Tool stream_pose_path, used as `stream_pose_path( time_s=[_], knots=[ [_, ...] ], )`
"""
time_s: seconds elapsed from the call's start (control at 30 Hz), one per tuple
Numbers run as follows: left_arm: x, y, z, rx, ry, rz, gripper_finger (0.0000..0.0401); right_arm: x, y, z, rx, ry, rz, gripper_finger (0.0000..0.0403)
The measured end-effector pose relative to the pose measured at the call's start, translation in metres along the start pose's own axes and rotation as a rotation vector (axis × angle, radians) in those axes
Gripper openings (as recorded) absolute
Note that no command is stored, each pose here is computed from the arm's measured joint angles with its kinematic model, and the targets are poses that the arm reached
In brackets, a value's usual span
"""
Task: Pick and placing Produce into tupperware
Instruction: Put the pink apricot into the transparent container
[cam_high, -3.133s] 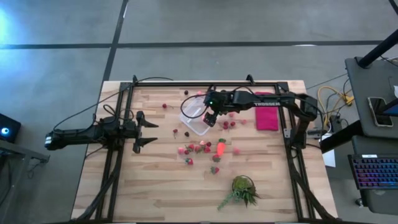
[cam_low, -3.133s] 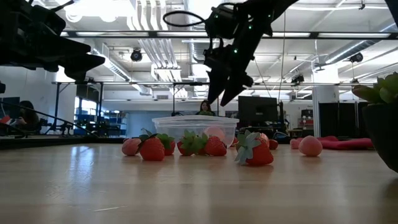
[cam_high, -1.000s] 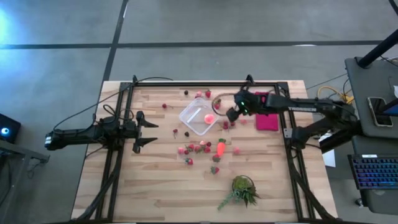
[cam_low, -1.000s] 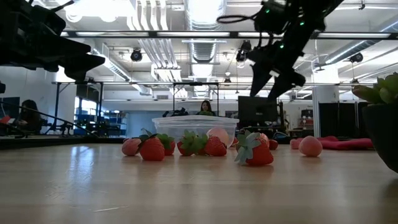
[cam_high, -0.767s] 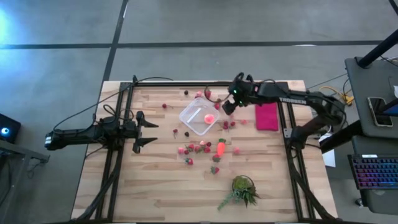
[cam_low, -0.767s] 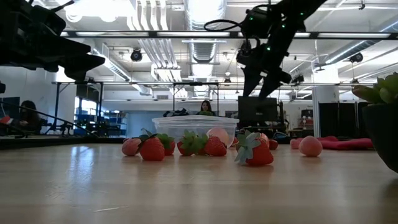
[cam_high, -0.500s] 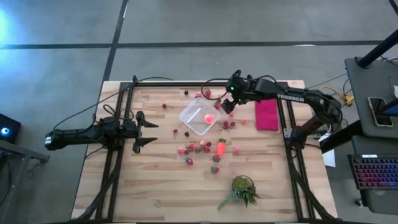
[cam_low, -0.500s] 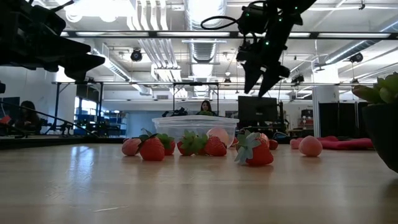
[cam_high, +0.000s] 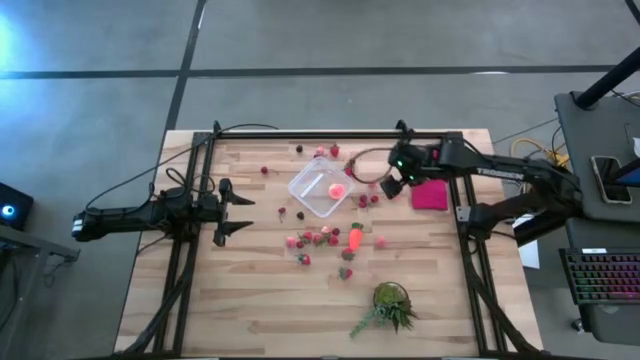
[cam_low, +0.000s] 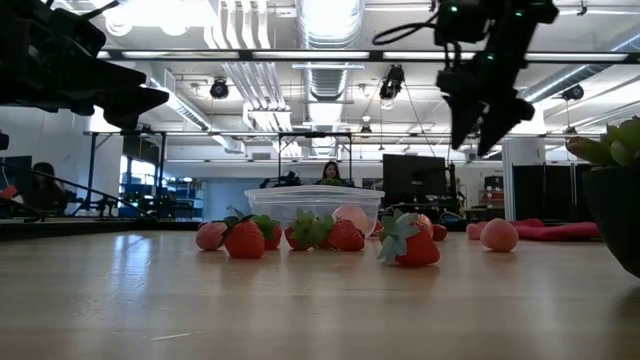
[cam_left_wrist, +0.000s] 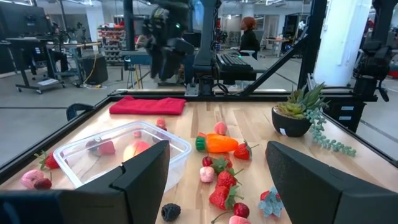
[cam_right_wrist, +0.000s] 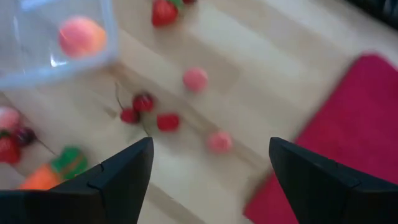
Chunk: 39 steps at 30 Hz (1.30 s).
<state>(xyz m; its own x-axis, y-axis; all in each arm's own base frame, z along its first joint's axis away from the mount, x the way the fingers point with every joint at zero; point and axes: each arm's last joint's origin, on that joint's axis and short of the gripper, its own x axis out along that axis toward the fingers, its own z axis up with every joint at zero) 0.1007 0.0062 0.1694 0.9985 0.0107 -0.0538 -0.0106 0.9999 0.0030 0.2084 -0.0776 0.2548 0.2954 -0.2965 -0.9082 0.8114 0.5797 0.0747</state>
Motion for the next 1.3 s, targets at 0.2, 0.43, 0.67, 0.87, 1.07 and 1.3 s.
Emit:
stream_pose_path(
  time_s=[0.2,0.43,0.67,0.87,1.07,1.3],
  knots=[
    [0.000,0.000,0.000,0.000,0.000,0.000,0.0255,0.014,-0.010,-0.028,-0.075,0.055,-0.015,0.0311],
    [0.000,0.000,0.000,0.000,0.000,0.000,0.0255,0.032,-0.014,-0.046,-0.224,0.136,-0.043,0.0311],
    [0.000,0.000,0.000,0.000,0.000,0.000,0.0255,0.040,-0.014,-0.046,-0.256,0.095,-0.037,0.0311],
    [0.000,0.000,0.000,0.000,0.000,0.000,0.0255,0.038,-0.011,-0.042,-0.250,0.073,-0.016,0.0311],
    [0.000,0.000,0.000,0.000,0.000,0.000,0.0255,0.034,-0.008,-0.036,-0.242,0.047,0.018,0.0311],
    [0.000,0.000,0.000,0.000,0.000,0.000,0.0255,0.033,-0.006,-0.037,-0.234,0.084,0.081,0.0311]
  ],
)
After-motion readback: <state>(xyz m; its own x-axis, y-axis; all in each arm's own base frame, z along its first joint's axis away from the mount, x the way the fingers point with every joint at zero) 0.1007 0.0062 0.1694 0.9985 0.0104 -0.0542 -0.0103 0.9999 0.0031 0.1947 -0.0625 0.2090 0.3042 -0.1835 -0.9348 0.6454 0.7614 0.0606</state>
